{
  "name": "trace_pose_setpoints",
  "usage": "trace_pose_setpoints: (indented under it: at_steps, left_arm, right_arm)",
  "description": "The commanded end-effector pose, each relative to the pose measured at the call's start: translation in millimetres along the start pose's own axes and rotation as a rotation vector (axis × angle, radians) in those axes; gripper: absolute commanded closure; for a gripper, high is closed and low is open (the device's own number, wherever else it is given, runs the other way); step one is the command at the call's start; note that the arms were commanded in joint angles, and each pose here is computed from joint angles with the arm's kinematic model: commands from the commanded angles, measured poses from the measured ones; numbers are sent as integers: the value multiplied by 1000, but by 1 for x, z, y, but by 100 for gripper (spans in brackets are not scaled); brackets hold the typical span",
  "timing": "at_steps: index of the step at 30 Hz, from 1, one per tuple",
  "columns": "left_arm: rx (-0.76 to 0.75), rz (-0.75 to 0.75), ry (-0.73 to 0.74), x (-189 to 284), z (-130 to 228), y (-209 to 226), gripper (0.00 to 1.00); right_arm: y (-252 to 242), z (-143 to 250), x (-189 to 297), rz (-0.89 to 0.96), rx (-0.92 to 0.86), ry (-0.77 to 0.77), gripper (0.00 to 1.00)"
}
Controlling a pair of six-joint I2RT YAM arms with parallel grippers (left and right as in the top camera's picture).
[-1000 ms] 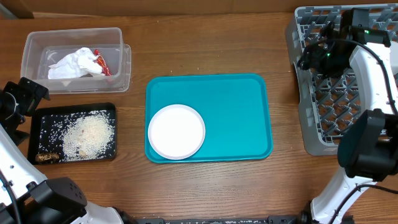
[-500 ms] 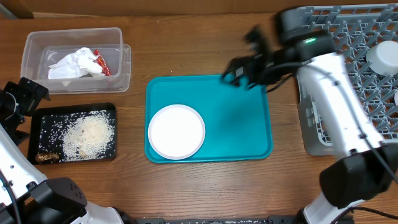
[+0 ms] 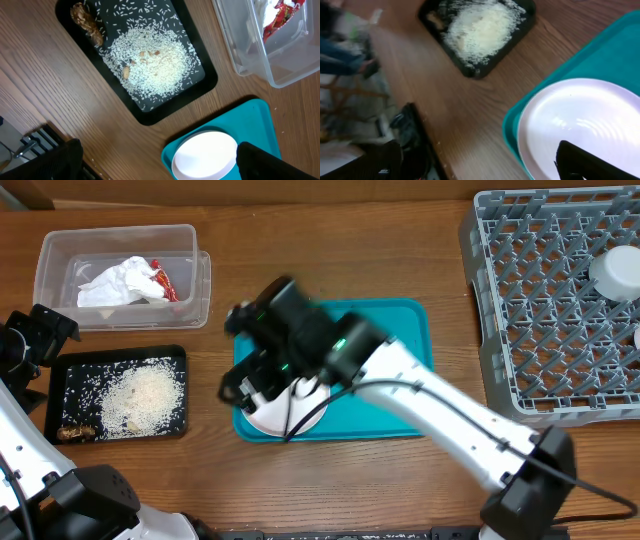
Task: Sort waste into correct bins and load items into the dishwasher
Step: 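Reach the right gripper left toward the white plate on the tray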
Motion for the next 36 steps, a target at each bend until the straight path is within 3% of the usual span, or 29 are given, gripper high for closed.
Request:
trace_pose_setpoints:
  at_steps: [1, 13, 19, 23, 30, 36]
  left_arm:
    - [10, -6, 0, -1, 1, -1, 0]
    - [10, -6, 0, -1, 1, -1, 0]
    - [10, -6, 0, -1, 1, -1, 0]
    - [10, -6, 0, -1, 1, -1, 0]
    - [10, -6, 0, -1, 1, -1, 0]
    - [10, -6, 0, -1, 1, -1, 0]
  right_arm:
    - [-39, -2, -26, 341, -193, -98, 0]
    - [-69, 26, -97, 447, -373, -12, 0]
    - [-59, 27, -104, 426, -373, -21, 24]
    - [-70, 34, -115, 515, -371, -52, 27]
    - [-118, 39, -87, 732, -519, -75, 28]
    - [-184, 42, -51, 798, -727, 8, 31]
Point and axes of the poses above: each gripper's point midway between its finger pads, its own x axis back along the fingers, its own y axis along the line the jaws close on, z = x × y, the point moved 4 cm from there along x, back along the fingers, and after that the axes turned 6 degrees about -x, right-handed, at the moved point
